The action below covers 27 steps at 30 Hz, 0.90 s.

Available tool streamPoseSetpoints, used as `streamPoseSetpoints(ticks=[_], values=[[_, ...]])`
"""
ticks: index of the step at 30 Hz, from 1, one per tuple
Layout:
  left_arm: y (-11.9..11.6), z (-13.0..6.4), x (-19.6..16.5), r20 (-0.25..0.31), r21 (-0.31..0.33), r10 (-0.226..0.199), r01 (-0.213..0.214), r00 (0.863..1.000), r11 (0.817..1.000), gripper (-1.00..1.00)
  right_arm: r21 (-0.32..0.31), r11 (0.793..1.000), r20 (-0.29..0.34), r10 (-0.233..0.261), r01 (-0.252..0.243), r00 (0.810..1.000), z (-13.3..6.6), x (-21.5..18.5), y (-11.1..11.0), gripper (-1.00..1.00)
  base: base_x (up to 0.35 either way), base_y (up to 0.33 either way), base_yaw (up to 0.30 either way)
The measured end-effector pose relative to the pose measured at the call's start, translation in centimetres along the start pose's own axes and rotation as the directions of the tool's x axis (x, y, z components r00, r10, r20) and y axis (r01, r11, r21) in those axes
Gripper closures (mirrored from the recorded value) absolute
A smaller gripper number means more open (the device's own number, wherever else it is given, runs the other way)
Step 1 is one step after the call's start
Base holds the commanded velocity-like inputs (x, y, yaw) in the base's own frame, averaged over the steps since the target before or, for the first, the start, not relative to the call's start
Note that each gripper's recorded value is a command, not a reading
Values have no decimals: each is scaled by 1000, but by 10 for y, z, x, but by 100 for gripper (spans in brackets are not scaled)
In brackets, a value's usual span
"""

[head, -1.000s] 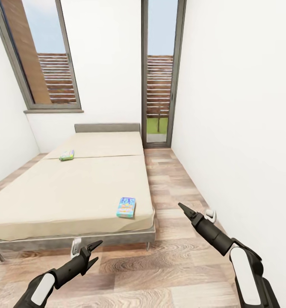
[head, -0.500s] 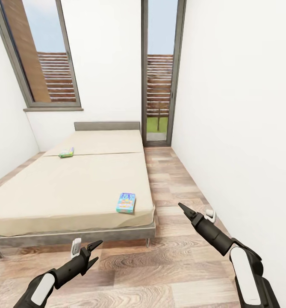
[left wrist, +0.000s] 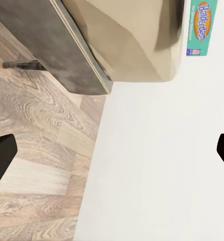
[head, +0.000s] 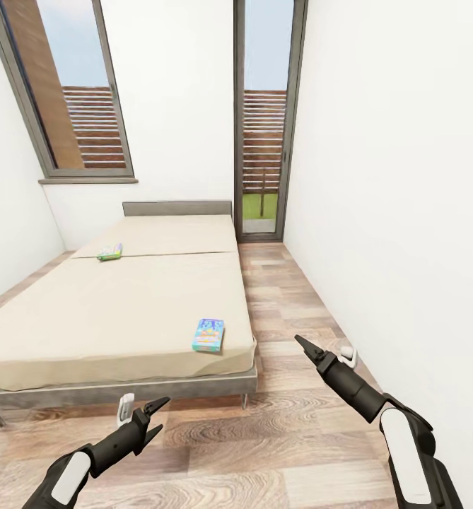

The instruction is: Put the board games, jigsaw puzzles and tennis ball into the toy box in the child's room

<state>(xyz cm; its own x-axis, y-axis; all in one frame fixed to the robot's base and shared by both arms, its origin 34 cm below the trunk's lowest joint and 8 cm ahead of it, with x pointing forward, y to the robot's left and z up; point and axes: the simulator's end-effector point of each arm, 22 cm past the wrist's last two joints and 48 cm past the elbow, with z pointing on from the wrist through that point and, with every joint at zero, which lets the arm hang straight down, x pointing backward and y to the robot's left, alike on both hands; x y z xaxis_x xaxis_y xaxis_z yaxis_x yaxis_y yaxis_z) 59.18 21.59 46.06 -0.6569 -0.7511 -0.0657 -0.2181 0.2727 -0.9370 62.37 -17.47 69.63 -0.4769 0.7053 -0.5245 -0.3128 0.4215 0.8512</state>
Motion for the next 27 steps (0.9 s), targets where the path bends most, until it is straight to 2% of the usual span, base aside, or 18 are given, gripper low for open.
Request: streamPoseSetpoints(ticks=[7, 15, 27], values=[[0, 0, 0, 0, 0, 0, 0, 1000, 1000, -100, 0, 1000, 0, 0, 0, 1000, 0, 0, 0, -100, 29, 0, 0], [0, 0, 0, -1, -1, 1, -1, 1000, 1000, -100, 0, 1000, 0, 1, -1, 1000, 0, 0, 0, -100, 237, 0, 0], [0, 0, 0, -1, -1, 1, -1, 1000, 1000, -100, 0, 1000, -1, 1, -1, 1000, 0, 1, 0, -100, 130, 0, 0]])
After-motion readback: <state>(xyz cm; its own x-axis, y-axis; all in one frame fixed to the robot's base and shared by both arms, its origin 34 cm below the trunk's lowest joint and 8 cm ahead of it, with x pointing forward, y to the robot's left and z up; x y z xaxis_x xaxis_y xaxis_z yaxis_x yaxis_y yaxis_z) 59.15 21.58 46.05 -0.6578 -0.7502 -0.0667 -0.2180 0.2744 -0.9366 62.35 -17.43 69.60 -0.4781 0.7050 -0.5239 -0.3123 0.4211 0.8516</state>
